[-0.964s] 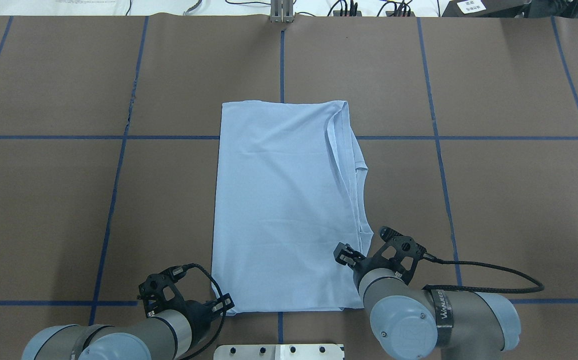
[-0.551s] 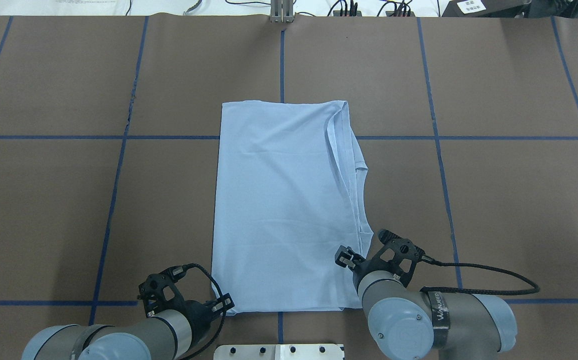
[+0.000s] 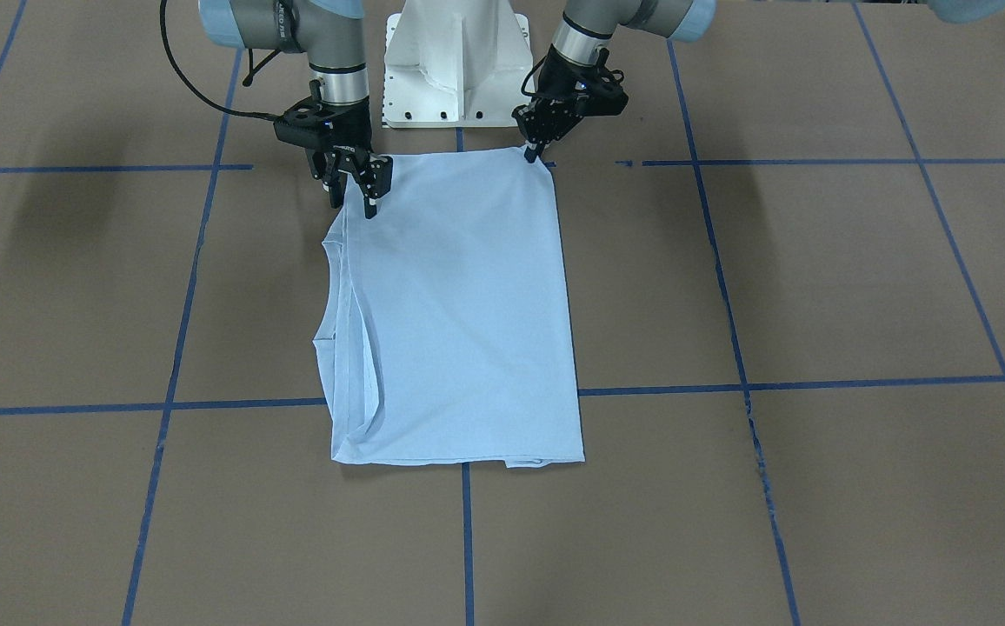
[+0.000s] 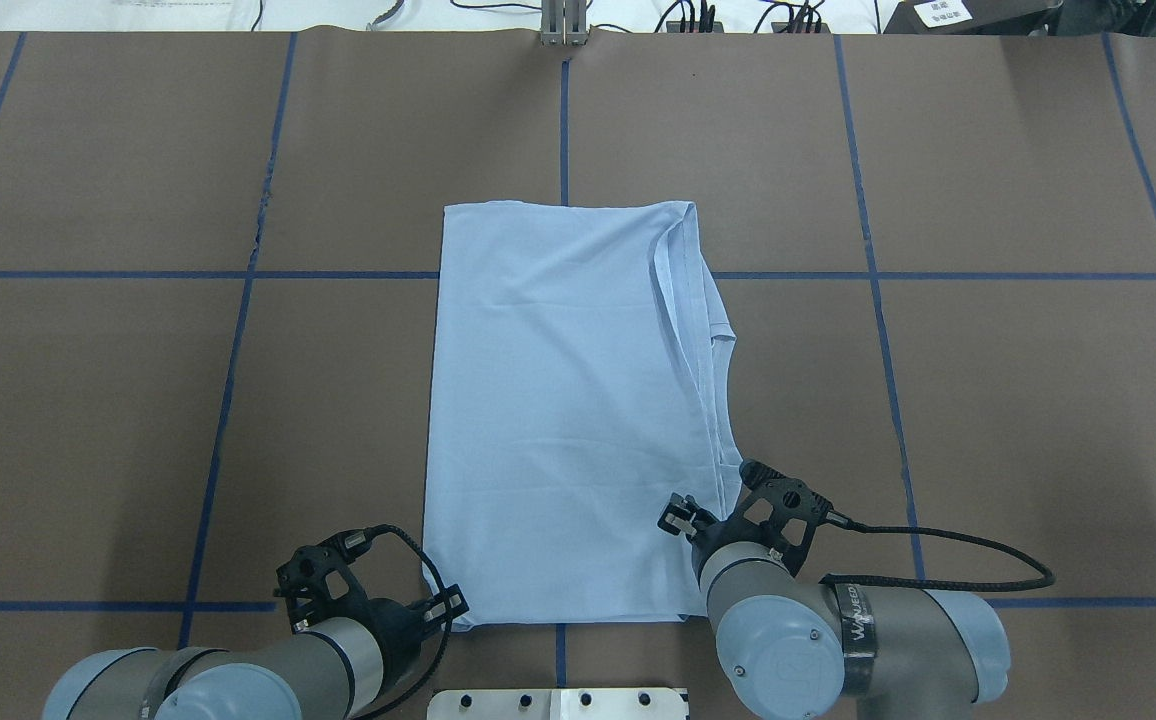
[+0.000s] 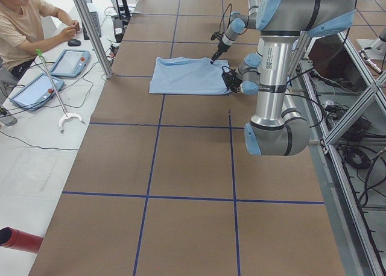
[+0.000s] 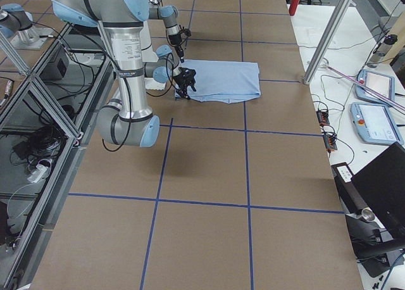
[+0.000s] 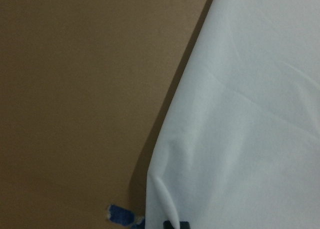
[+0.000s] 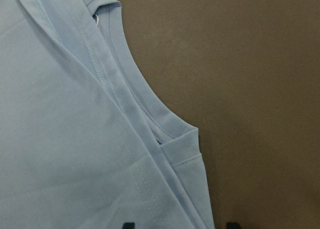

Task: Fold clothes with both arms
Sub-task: 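Move the right gripper down to the shirt corner nearest the robot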

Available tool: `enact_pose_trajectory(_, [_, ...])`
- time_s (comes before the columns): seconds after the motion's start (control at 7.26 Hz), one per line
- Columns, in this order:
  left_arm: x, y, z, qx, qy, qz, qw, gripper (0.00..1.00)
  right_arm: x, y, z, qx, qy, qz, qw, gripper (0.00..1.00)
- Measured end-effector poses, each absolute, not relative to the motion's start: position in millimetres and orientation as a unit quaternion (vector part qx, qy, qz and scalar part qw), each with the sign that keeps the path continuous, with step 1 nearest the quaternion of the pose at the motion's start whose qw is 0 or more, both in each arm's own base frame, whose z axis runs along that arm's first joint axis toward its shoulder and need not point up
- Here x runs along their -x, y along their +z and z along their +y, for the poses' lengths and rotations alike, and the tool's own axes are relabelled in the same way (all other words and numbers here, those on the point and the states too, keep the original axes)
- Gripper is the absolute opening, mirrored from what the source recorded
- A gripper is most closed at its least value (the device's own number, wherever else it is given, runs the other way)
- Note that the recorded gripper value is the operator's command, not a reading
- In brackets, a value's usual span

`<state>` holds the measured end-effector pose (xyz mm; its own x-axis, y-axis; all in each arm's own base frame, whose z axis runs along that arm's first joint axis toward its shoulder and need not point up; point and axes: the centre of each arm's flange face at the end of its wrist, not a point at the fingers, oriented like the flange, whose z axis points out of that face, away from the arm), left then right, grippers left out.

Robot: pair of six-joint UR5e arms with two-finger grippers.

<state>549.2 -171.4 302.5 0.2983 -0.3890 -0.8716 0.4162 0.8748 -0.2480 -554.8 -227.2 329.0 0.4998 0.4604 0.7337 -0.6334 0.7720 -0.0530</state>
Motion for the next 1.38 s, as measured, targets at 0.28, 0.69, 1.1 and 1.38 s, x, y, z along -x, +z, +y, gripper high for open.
enact_pose_trajectory(0.28, [-549.3, 302.4, -171.2, -0.013, -0.250, 0.537, 0.806, 0.00, 556.4, 327.2, -228.9, -0.112, 0.319, -0.387, 0.858, 0.00])
enact_pose_trajectory(0.69, [-548.9, 301.9, -171.4, -0.013, -0.250, 0.538, 0.805, 0.00, 556.9, 326.5, -229.8, -0.112, 0.320, -0.388, 0.857, 0.00])
enact_pose_trajectory(1.1, [-549.0, 301.7, -170.8, -0.013, -0.250, 0.538, 0.805, 0.00, 555.2, 323.2, -229.8, -0.112, 0.321, -0.391, 0.855, 0.00])
enact_pose_trajectory(1.38, [-549.1, 301.7, -170.3, -0.013, -0.249, 0.538, 0.805, 0.00, 554.5, 322.8, -230.8, -0.115, 0.322, -0.392, 0.854, 0.00])
